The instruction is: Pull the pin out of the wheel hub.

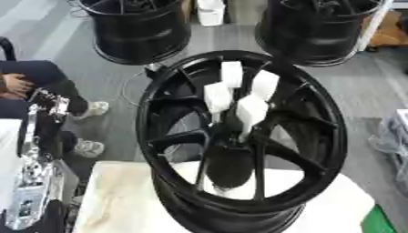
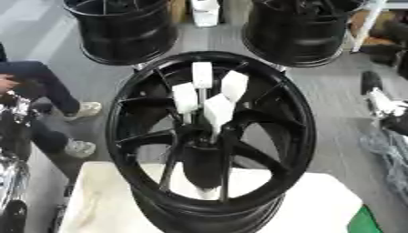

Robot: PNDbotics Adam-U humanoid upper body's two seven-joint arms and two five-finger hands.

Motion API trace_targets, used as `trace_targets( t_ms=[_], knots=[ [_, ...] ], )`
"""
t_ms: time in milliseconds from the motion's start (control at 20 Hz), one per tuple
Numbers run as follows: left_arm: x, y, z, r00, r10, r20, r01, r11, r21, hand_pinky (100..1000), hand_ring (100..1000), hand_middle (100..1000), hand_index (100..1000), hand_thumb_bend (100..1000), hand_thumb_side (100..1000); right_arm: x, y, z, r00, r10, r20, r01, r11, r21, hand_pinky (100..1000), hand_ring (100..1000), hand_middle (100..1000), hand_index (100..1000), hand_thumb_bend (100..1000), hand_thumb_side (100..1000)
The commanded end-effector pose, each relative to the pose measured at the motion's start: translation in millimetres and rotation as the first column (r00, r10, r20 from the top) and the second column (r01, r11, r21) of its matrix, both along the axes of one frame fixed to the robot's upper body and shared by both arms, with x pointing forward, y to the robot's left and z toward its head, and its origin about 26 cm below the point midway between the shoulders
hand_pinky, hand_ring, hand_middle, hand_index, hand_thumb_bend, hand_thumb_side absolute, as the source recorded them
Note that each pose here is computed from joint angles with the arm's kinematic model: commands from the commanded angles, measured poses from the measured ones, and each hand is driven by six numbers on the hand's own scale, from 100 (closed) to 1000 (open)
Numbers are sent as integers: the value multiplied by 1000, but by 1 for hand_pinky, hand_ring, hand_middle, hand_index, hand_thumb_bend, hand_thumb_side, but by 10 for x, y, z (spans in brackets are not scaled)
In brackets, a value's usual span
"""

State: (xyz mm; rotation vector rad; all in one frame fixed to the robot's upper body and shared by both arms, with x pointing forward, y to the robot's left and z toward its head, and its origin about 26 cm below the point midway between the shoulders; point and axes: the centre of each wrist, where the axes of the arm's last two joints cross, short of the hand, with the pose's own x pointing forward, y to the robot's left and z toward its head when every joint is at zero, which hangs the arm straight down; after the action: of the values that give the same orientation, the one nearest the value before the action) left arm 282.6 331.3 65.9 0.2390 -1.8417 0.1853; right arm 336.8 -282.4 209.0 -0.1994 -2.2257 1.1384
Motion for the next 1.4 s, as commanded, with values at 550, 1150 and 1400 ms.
trace_targets(
  t_ms=[550, 1150, 1400],
  knots=[
    [29, 0, 88, 999, -37, 18, 36, 999, 36, 716, 808, 694, 750, 661, 579, 575, 480, 143, 968, 239, -75, -245, 839, -487, 897, 948, 986, 1000, 100, 520],
    [27, 11, 92, 1000, -15, 28, 14, 1000, 23, 716, 811, 695, 750, 660, 579, 1186, 908, 85, 892, 273, -362, -443, 690, -572, 896, 943, 977, 1000, 100, 637],
    [32, 4, 91, 999, -18, 28, 17, 1000, 21, 716, 813, 695, 750, 660, 580, 1242, 914, 60, 895, 267, -358, -436, 698, -569, 893, 932, 966, 1000, 100, 625]
  ],
)
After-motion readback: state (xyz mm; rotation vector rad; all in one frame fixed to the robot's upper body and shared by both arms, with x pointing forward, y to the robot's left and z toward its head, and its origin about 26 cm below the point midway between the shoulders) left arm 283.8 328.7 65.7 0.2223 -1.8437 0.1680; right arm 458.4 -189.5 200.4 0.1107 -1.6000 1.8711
